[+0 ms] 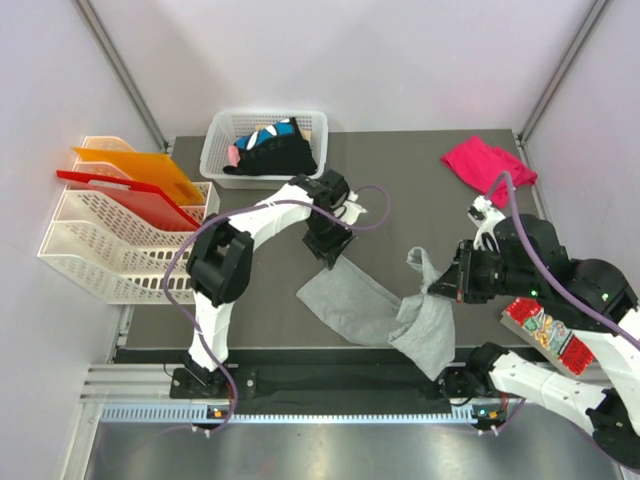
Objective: Fold and stack the t-shirts
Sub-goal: Flatten out the tshirt
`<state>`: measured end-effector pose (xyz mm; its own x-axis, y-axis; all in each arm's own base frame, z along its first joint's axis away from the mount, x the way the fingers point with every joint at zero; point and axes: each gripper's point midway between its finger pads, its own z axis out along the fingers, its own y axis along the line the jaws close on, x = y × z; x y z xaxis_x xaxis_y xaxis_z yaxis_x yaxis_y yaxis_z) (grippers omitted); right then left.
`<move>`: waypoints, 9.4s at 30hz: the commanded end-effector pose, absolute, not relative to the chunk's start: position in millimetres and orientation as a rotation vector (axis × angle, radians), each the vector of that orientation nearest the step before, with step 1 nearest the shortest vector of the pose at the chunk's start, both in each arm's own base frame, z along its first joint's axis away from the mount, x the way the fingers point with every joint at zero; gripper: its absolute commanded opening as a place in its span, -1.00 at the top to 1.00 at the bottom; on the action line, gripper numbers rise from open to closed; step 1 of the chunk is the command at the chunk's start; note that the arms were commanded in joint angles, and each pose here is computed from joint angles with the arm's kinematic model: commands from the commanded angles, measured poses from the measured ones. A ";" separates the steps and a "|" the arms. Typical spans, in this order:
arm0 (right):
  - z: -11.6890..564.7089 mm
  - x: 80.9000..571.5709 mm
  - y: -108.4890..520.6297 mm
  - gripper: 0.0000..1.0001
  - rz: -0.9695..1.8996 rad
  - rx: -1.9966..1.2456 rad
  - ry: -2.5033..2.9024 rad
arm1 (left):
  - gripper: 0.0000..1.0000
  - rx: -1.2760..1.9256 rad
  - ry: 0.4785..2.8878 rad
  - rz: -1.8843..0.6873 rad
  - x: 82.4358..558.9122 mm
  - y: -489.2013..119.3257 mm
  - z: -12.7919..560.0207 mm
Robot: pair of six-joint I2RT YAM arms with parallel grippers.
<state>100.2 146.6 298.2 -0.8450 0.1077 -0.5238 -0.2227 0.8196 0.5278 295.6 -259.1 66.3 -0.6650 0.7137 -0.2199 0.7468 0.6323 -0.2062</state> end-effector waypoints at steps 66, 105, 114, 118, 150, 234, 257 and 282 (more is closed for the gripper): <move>147.0 196.7 106.7 -0.25 0.196 -0.067 2.871 | 1.00 0.563 2.610 -0.105 369.5 -56.5 172.7; 63.7 274.9 135.9 -0.02 0.362 0.086 2.941 | 1.00 0.593 2.665 -0.047 346.5 -43.4 150.1; 50.0 265.9 129.9 0.77 0.326 0.080 2.969 | 1.00 0.583 2.671 -0.047 348.6 -43.1 149.0; 51.3 266.7 123.1 0.62 0.270 0.061 2.970 | 1.00 0.581 2.672 -0.058 348.4 -44.5 149.2; 81.5 284.5 127.1 1.00 0.293 0.022 2.885 | 1.00 0.580 2.681 -0.068 350.0 -45.4 143.8; 21.7 239.1 90.5 0.53 0.077 0.258 2.983 | -0.67 0.648 2.777 0.092 385.2 -15.1 69.8; 29.5 233.0 97.7 0.91 0.163 0.282 2.966 | -0.06 0.618 2.891 0.146 362.6 -2.4 5.0; 26.8 230.5 100.7 0.94 0.190 0.277 2.971 | -0.37 0.460 2.874 0.053 402.3 -17.9 6.3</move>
